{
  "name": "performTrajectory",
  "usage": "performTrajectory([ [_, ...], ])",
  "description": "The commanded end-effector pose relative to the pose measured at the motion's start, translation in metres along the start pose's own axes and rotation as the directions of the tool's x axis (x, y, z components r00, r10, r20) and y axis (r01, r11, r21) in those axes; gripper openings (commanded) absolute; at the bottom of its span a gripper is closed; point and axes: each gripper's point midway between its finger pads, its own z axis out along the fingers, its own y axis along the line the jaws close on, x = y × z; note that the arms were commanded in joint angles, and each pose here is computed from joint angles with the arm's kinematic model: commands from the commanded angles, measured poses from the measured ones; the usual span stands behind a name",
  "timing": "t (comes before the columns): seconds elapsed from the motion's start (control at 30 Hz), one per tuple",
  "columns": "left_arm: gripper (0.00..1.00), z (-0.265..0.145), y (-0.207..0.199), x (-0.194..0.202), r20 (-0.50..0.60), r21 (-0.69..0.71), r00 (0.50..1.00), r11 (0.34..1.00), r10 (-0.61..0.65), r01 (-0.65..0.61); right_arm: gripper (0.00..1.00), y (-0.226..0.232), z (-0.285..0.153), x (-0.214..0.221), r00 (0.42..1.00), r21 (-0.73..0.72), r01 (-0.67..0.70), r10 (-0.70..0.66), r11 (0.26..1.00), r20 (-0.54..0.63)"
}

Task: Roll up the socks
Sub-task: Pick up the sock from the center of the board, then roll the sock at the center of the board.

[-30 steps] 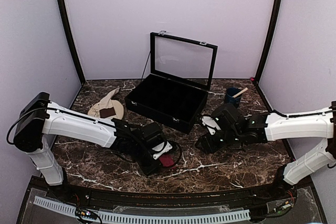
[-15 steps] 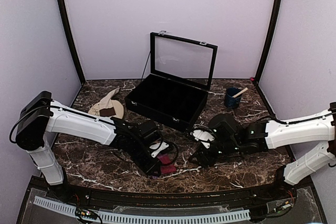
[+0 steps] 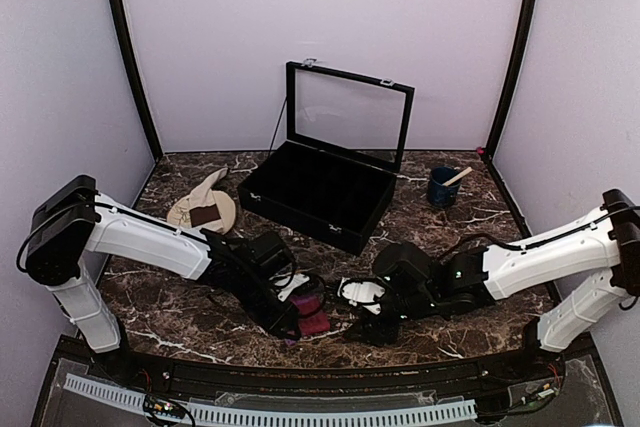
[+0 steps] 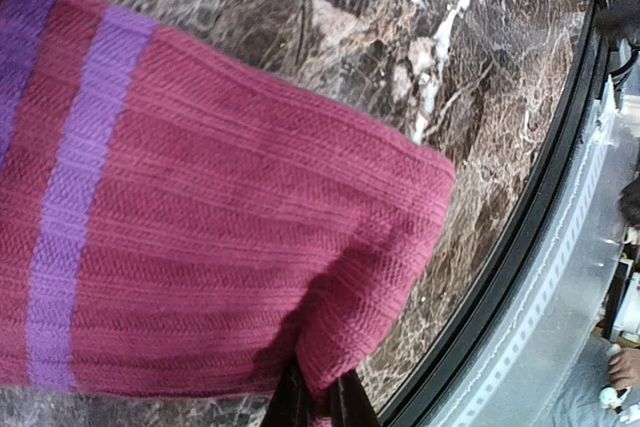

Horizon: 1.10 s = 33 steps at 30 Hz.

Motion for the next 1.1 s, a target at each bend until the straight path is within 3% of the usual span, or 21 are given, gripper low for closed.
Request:
performTrajectory([
  [0.0, 0.00, -0.010, -0.003, 0.003, 0.017, 0.059, 0.999, 0.998, -0.035, 0.034, 0.57, 0.012, 0.008, -0.027, 0.992, -0.020, 0.105, -0.103, 0.994, 0.067],
  [0.37, 0.00, -0.010, -0.004, 0.003, -0.011, 0.143, 0.997, 0.987, -0.072, 0.072, 0.56, 0.018, 0.026, -0.050, 0.972, -0.023, 0.219, -0.216, 0.976, 0.091],
  [1.07, 0.00, -0.010, -0.006, 0.014, -0.080, 0.238, 0.992, 0.965, -0.097, 0.113, 0.49, 0.017, 0.065, -0.052, 0.955, -0.003, 0.288, -0.287, 0.958, 0.070],
])
